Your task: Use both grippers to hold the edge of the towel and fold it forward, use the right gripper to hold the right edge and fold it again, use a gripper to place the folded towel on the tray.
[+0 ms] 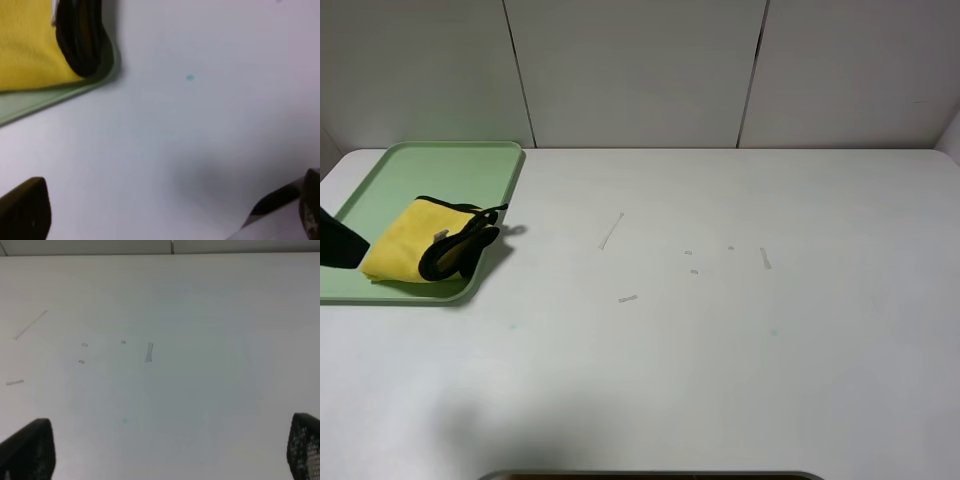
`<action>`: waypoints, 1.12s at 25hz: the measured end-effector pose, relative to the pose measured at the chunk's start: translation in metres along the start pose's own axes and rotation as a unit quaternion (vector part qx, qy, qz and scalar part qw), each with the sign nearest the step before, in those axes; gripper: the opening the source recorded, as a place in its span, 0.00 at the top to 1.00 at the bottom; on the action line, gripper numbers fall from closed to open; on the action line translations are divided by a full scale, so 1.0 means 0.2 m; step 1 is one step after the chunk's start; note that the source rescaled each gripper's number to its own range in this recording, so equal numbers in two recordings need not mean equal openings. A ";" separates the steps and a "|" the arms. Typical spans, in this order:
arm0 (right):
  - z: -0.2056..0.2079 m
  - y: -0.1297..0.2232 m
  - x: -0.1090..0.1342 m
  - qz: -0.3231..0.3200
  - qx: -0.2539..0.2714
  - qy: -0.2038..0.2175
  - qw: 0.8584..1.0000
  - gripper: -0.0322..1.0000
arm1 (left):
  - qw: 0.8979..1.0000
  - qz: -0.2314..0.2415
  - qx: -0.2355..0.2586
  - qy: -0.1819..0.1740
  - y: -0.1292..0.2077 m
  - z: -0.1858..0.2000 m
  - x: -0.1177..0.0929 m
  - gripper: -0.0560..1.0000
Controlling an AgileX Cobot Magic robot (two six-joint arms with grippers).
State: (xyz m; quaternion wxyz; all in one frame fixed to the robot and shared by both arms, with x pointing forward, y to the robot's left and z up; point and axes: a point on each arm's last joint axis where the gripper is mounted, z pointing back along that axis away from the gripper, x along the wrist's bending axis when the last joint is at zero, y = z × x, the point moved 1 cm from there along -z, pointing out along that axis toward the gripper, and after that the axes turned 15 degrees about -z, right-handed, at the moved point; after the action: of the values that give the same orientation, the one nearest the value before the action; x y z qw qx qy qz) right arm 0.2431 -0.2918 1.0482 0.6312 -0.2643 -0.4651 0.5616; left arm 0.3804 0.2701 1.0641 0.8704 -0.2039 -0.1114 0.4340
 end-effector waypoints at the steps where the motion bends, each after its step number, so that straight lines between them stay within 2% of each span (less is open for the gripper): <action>1: 0.00 0.00 0.00 0.000 0.000 0.000 1.000 0.00 | 1.000 0.002 -0.006 -0.004 0.03 0.01 -0.02 0.00; 20: 0.00 0.00 0.00 0.000 0.000 0.000 1.000 0.00 | 0.993 -0.028 -0.101 -0.056 0.46 0.07 -0.30 0.00; 23: 0.00 0.00 0.00 0.000 0.000 0.000 1.000 0.00 | 0.987 -0.039 -0.137 -0.079 0.51 0.10 -0.34 0.00; 28: 0.00 0.00 0.00 0.000 0.000 0.000 1.000 0.00 | 0.970 -0.058 -0.202 -0.119 0.59 0.15 -0.40 0.00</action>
State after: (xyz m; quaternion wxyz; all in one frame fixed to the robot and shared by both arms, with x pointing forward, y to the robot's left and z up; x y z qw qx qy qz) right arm 0.2431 -0.2918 1.0482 0.6312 -0.2643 -0.4651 0.5616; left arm 0.2380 0.2766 1.0358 0.8155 -0.3155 -0.3109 0.3726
